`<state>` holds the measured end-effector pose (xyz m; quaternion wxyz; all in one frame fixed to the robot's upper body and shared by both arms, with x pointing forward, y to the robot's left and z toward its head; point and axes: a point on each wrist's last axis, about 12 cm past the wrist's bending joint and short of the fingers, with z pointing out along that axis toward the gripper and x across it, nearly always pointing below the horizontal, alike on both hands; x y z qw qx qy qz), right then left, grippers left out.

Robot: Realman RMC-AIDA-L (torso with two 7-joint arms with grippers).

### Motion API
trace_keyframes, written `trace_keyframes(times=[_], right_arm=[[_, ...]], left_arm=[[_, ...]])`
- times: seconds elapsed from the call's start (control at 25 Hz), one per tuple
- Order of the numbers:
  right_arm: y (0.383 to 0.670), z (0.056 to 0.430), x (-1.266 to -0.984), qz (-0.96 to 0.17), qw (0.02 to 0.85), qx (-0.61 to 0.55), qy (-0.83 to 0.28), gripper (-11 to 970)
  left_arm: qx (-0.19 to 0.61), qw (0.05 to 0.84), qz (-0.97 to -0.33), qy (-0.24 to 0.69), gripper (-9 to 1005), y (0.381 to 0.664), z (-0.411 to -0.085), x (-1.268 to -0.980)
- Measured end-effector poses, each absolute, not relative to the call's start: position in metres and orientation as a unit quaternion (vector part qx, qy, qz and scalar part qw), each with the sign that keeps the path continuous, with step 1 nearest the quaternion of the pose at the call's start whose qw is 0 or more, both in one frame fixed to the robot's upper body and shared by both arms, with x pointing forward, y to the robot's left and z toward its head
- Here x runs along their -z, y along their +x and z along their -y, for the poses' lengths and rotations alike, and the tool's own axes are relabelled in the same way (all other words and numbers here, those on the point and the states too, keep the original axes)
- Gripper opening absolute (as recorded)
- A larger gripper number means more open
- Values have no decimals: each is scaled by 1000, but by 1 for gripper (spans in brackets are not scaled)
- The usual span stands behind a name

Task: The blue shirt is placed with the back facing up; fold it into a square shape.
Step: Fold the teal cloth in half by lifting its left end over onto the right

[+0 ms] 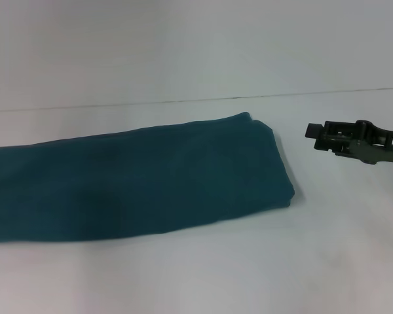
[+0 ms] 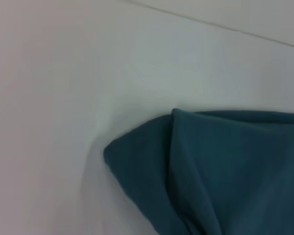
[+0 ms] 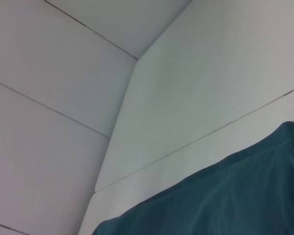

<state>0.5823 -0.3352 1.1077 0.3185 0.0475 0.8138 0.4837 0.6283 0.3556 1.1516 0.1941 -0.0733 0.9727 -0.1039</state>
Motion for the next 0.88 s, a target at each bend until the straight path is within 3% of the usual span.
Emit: trace_keyframes(times=[0.36,0.56,0.88], right_arm=[[581,336,-1106,-815,322,-480,46,568],[581,336,-1106,-815,322,-480,46,568],[580,337,-1105,-815,321,-479,48,568]], left_arm=[[128,241,-961,-43,33,633,-338,-1187],[172,294,-940,16,32,635,-309,-1247],[198,313,-923,109,33,642,-256,-1297]])
